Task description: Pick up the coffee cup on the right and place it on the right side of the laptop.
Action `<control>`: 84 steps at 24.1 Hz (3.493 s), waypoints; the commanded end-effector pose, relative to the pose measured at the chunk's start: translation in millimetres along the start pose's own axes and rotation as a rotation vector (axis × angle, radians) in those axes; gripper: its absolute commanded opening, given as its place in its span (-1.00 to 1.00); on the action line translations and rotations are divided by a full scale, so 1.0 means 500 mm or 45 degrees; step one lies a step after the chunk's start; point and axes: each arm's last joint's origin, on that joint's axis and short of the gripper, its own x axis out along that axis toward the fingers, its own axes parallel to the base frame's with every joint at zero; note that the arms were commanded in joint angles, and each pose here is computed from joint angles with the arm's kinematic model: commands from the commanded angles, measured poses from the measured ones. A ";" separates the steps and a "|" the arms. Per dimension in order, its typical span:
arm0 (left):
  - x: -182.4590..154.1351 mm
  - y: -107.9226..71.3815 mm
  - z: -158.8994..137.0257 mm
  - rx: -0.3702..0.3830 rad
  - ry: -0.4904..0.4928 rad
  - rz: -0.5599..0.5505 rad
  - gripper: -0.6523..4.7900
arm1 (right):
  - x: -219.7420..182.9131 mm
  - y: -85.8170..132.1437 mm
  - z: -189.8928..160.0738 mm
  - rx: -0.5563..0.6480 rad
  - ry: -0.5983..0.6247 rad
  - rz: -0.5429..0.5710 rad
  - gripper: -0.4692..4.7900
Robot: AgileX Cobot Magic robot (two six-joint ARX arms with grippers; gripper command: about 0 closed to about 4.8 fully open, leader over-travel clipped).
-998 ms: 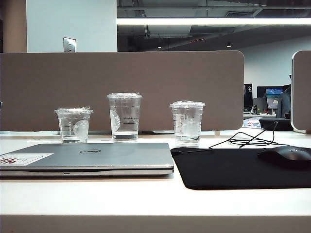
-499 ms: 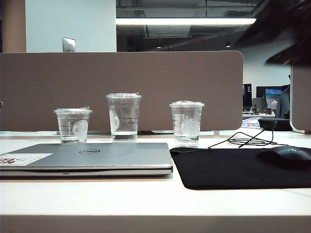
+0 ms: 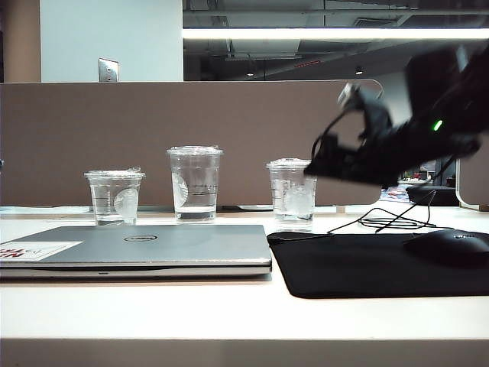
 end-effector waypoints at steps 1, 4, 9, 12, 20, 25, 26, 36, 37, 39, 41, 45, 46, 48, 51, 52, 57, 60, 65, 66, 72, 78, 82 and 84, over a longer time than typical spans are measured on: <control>-0.001 0.000 0.002 0.005 -0.004 -0.002 -0.78 | 0.040 -0.010 -0.008 -0.010 -0.003 0.021 1.00; -0.001 0.000 0.002 0.005 -0.004 -0.002 -0.78 | 0.071 -0.016 -0.025 -0.006 0.013 0.024 1.00; -0.001 0.000 0.002 0.005 -0.004 -0.002 -0.78 | 0.109 -0.024 -0.037 -0.007 0.013 0.054 1.00; -0.001 0.000 0.002 0.005 -0.004 -0.002 -0.78 | 0.120 -0.021 -0.034 -0.006 0.024 0.062 1.00; -0.001 0.000 0.002 0.005 -0.003 -0.002 -0.78 | 0.149 -0.024 -0.014 -0.014 0.004 0.088 1.00; -0.001 0.000 0.002 0.005 -0.003 -0.002 -0.78 | 0.163 -0.027 -0.019 -0.010 0.014 0.123 1.00; -0.001 0.000 0.002 0.005 -0.003 -0.002 -0.78 | 0.167 -0.027 -0.020 -0.010 0.014 0.124 1.00; -0.001 0.000 0.002 0.005 -0.002 -0.002 -0.78 | 0.189 -0.025 -0.038 -0.012 0.019 0.131 1.00; -0.001 0.000 0.002 0.005 -0.002 -0.002 -0.78 | 0.189 -0.025 -0.037 -0.012 0.018 0.127 1.00; -0.001 0.000 0.002 0.005 -0.002 -0.002 -0.78 | 0.189 -0.025 -0.037 -0.012 0.018 0.118 1.00; -0.001 0.000 0.002 0.005 -0.002 -0.002 -0.78 | 0.189 -0.025 -0.037 -0.013 0.017 0.119 1.00; -0.001 0.000 0.002 0.005 -0.002 -0.002 -0.78 | 0.189 -0.025 -0.036 -0.012 0.012 0.119 1.00; -0.001 0.000 0.002 0.005 -0.002 -0.002 -0.78 | 0.189 -0.025 -0.035 -0.009 0.008 0.119 1.00; -0.001 0.000 0.002 0.005 -0.002 -0.002 -0.78 | 0.189 -0.025 -0.033 -0.013 -0.010 0.119 1.00; -0.001 0.000 0.002 0.005 -0.002 -0.002 -0.78 | 0.190 -0.025 -0.031 -0.017 -0.020 0.119 1.00; -0.001 0.000 0.002 0.005 -0.002 -0.002 -0.78 | 0.190 -0.025 -0.030 -0.018 -0.022 0.119 1.00; -0.001 0.000 0.002 0.005 -0.002 -0.002 -0.78 | 0.190 -0.025 -0.031 -0.018 -0.021 0.119 1.00; -0.001 0.000 0.002 0.005 -0.002 -0.002 -0.78 | 0.190 -0.025 -0.031 -0.016 -0.018 0.120 1.00; -0.001 0.000 0.002 0.005 -0.002 -0.002 -0.78 | 0.190 -0.025 -0.031 -0.016 -0.018 0.120 0.80; -0.001 0.000 0.002 0.005 -0.002 -0.002 -0.78 | 0.190 -0.025 -0.031 -0.016 -0.018 0.119 0.80; -0.001 0.000 0.002 0.005 -0.002 -0.002 -0.78 | 0.190 -0.025 -0.031 -0.016 -0.018 0.120 0.80; -0.001 0.000 0.002 0.005 -0.002 -0.002 -0.78 | 0.190 -0.025 -0.031 -0.016 -0.018 0.125 0.39; -0.001 0.000 0.002 0.005 -0.002 -0.002 -0.78 | 0.189 -0.025 -0.031 -0.016 -0.017 0.136 0.39; -0.001 0.000 0.002 0.005 -0.002 -0.002 -0.78 | 0.189 -0.025 -0.031 -0.016 -0.017 0.139 0.39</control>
